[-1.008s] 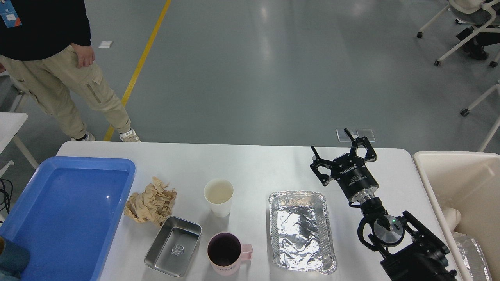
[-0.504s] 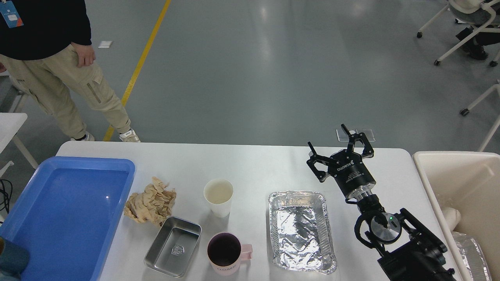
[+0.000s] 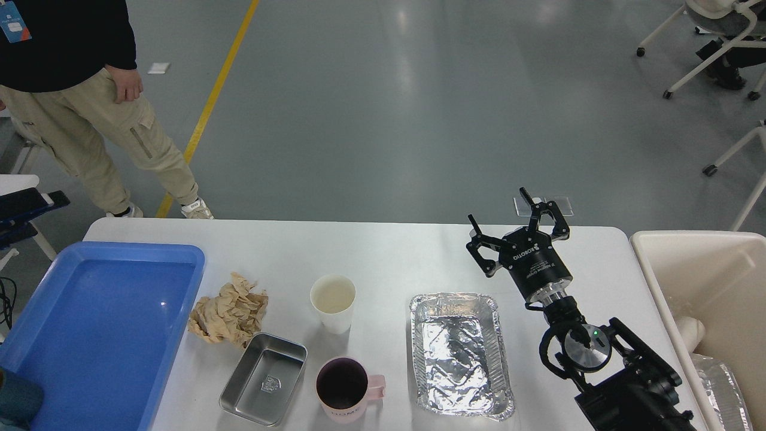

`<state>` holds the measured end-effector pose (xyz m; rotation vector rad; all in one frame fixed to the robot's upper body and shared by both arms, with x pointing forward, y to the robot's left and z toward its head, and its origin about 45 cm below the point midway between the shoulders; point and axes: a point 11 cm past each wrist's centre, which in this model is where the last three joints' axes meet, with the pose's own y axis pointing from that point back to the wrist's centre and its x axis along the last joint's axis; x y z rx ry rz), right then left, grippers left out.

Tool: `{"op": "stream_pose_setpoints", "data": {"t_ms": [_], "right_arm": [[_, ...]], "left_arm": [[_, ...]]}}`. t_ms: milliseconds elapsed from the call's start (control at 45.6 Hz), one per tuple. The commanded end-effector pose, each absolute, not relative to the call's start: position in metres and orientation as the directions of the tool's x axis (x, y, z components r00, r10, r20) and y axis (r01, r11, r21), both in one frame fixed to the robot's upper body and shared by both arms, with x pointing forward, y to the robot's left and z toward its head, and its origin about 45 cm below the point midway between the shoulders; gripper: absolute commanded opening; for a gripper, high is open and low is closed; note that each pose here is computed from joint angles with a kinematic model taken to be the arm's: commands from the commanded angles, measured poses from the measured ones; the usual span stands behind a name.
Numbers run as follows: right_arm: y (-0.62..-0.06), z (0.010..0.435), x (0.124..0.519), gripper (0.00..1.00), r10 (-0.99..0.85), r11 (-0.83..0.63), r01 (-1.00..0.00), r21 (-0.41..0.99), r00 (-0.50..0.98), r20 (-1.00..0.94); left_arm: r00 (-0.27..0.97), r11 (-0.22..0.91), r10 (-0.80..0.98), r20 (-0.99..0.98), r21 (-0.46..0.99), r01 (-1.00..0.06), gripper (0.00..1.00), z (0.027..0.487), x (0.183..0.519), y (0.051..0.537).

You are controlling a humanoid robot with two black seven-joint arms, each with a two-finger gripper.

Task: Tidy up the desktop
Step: 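Raise the left gripper away from the blue tray, then reach the left gripper down and grasp the pink mug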

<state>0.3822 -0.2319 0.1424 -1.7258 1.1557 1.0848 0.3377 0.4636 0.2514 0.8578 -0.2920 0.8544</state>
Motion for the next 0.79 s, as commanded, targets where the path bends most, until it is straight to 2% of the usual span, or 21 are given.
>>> {"op": "stream_pose_setpoints", "data": {"t_ms": [0,175,329,548,767], "right_arm": [[-0.232,0.143,0.383,1.00,-0.285,-0.284,-0.948,-0.142,0.225,-0.932],[-0.229,0.148,0.385,1.00,-0.279,-0.288,-0.945,-0.156,0.238,-0.930],[-0.226,0.149,0.386,1.00,-0.277,-0.291,-0.944,-0.152,0.236,-0.932],[-0.229,0.149,0.386,1.00,-0.285,-0.292,-0.944,-0.152,0.237,-0.929],[-0.227,0.148,0.386,1.00,-0.283,-0.292,-0.944,-0.151,0.236,-0.930]], "left_arm": [[0.734,0.412,0.404,0.546,0.608,-0.679,0.97,0.245,0.347,0.437],[0.842,0.420,0.181,0.508,0.734,-0.534,0.98,0.231,0.348,0.409],[0.879,0.394,-0.071,0.471,0.823,-0.409,0.98,0.214,0.348,0.373],[0.832,0.400,-0.360,0.421,0.876,-0.270,0.98,0.224,0.357,0.302],[0.767,0.370,-0.544,0.341,0.918,-0.146,0.98,0.228,0.360,0.240]]}}
